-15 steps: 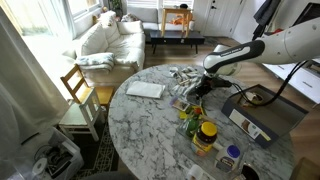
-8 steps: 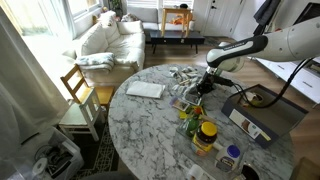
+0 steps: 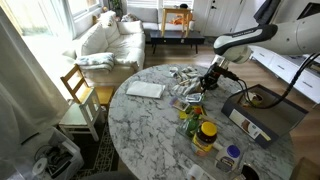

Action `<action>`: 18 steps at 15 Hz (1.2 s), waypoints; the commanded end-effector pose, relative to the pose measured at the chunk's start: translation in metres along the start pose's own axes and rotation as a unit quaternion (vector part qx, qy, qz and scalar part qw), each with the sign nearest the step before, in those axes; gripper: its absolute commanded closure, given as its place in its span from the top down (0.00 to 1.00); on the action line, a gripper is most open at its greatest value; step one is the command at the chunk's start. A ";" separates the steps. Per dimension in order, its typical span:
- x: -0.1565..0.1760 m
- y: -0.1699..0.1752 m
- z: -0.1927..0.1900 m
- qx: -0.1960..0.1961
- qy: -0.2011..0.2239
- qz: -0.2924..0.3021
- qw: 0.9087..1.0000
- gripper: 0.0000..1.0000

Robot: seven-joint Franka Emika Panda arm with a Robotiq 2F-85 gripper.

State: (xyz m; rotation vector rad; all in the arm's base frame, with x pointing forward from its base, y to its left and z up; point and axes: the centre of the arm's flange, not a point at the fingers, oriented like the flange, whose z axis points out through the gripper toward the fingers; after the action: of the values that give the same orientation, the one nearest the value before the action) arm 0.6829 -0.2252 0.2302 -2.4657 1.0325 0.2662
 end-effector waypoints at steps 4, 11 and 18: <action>0.006 0.007 -0.016 0.007 0.025 0.049 0.998 0.01; -0.003 0.003 -0.035 0.092 -0.053 0.102 0.989 0.00; 0.012 0.022 -0.043 0.135 -0.078 0.206 0.966 0.00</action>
State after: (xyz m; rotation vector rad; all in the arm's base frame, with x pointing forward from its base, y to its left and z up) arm 0.6752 -0.2561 0.2621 -2.0406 1.3327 0.3703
